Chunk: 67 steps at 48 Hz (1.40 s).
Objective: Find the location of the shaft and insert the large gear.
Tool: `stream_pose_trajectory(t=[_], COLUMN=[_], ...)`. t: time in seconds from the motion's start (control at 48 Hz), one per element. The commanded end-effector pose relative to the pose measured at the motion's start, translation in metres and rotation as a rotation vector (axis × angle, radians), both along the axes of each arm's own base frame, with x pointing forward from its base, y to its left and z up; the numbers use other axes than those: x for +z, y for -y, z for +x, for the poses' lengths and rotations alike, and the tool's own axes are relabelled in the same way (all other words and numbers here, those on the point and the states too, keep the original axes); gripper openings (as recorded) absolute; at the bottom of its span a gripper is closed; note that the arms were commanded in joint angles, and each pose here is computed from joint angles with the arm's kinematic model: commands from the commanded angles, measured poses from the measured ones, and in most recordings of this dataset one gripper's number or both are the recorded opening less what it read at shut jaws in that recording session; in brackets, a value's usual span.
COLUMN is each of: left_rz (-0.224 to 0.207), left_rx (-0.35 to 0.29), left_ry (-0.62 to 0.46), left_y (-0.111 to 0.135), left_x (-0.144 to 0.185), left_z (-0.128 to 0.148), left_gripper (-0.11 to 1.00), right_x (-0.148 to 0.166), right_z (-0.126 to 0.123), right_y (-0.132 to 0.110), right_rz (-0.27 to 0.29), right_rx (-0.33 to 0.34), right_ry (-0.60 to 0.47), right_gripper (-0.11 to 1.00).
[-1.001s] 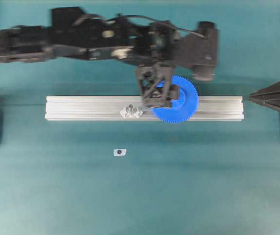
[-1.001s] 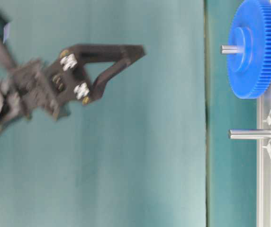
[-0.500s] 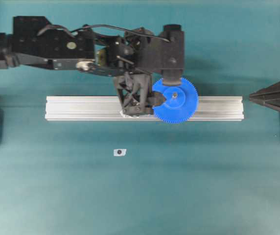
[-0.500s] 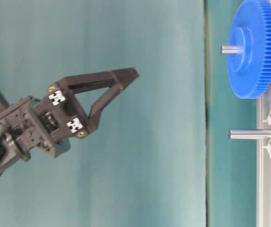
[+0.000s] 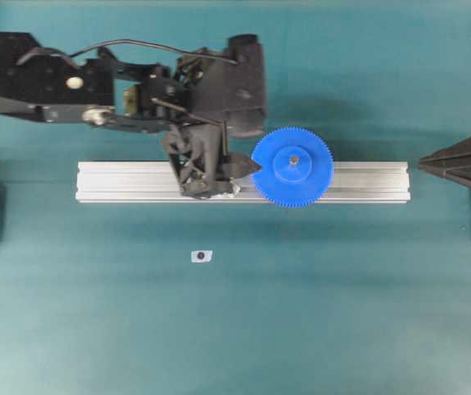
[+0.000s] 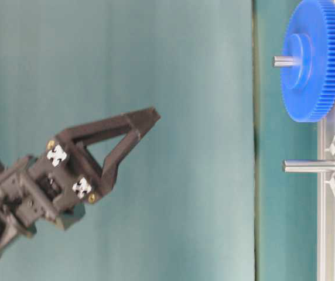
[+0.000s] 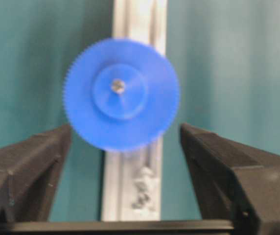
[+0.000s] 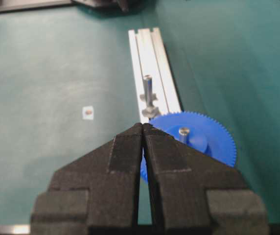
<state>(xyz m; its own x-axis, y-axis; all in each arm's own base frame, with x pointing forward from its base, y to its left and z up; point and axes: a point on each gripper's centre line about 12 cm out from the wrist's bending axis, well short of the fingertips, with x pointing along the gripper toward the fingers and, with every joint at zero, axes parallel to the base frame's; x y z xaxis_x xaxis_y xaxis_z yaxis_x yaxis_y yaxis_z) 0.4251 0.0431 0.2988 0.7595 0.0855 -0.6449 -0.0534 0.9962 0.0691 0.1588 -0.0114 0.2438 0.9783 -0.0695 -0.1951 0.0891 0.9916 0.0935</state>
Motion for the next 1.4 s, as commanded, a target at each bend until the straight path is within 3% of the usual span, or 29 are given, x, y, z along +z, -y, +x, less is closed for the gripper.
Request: stream_pose_trajectory(t=[0.0,0.354,0.876,1.376], left_rz=[0.011,0.026,0.044,0.046], left_rx=[-0.003,-0.021,-0.046,-0.047], left_ry=[0.090,0.202,0.426,0.452], left_y=[0.002,0.009,0.018,0.019], left_x=[0.022,0.014,0.007,0.006], left_z=[-0.009,-0.034,-0.060,-0.079], left_gripper=[0.86,0.85,0.85,0.82], right_x=[0.007,0.004,0.005,0.003], right_z=[0.002,0.002,0.003,0.003], right_y=[0.000,0.000,0.000,0.000], right_rz=[0.009,0.045,0.045,0.045], right_rx=[-0.004,-0.010,-0.010,-0.010], right_ry=[0.016,0.009,0.009,0.005], right_gripper=[0.06,0.06,0.06,0.06])
